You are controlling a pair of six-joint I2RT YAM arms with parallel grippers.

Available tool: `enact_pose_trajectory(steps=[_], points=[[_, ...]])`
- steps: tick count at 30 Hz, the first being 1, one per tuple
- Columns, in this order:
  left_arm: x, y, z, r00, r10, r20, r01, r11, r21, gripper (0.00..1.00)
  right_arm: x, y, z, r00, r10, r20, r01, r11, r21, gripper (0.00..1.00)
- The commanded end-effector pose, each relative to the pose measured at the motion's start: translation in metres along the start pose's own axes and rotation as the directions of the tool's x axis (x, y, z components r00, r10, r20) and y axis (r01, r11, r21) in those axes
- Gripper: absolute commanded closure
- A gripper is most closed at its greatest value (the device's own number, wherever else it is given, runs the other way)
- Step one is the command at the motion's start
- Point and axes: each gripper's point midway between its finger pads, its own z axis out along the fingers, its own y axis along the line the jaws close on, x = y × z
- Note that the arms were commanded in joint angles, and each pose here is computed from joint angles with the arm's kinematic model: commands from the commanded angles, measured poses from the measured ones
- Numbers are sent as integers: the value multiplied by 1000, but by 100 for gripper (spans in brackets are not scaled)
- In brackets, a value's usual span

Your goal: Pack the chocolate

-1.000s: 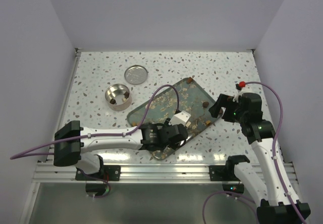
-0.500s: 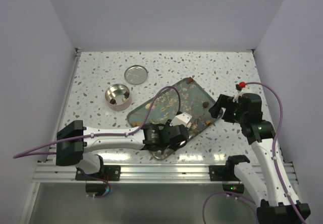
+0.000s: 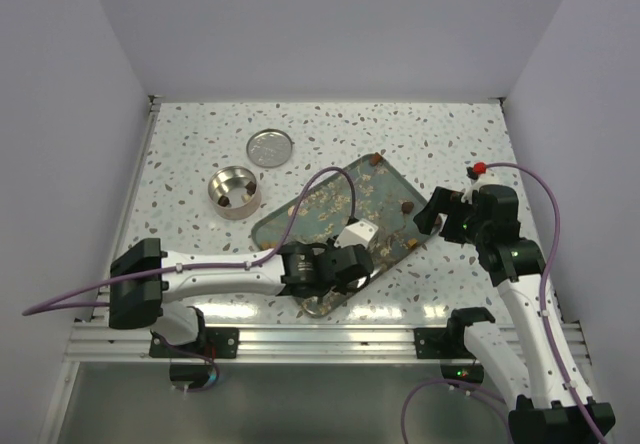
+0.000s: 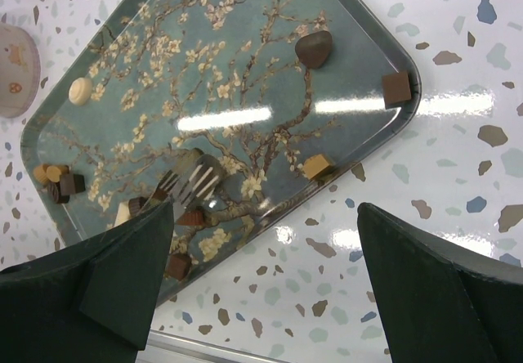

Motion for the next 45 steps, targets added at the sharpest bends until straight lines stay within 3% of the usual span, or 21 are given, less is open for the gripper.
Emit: enact_pose_trajectory(steps=[1,12,19,25,32,42,45], points=[[-32,17,-22,992,-83,97,86,996,-25,69,-5,2,-1,1000,-6,12,6,1000,-5,3],[-46,134,-42,963,-213,165,245,947,-209,69,-5,3,3,1000,-14,6,14,1000,-9,2],[-35,237,-71,913,-323,247,399,834,-381,69,-9,7,11,1000,-17,-3,17,999,-28,3],[-17,295,-90,883,-385,270,469,760,-450,69,-12,9,16,1000,-18,-4,18,999,-39,3],[-11,300,-87,873,-411,262,486,764,-424,69,-9,6,16,1000,-28,-13,28,999,-30,3],[-13,301,-88,871,-415,264,491,755,-434,55,-9,7,19,999,-31,-21,30,999,-35,3],[-13,302,-90,873,-411,264,488,756,-436,55,-8,7,19,999,-30,-23,29,999,-34,3]])
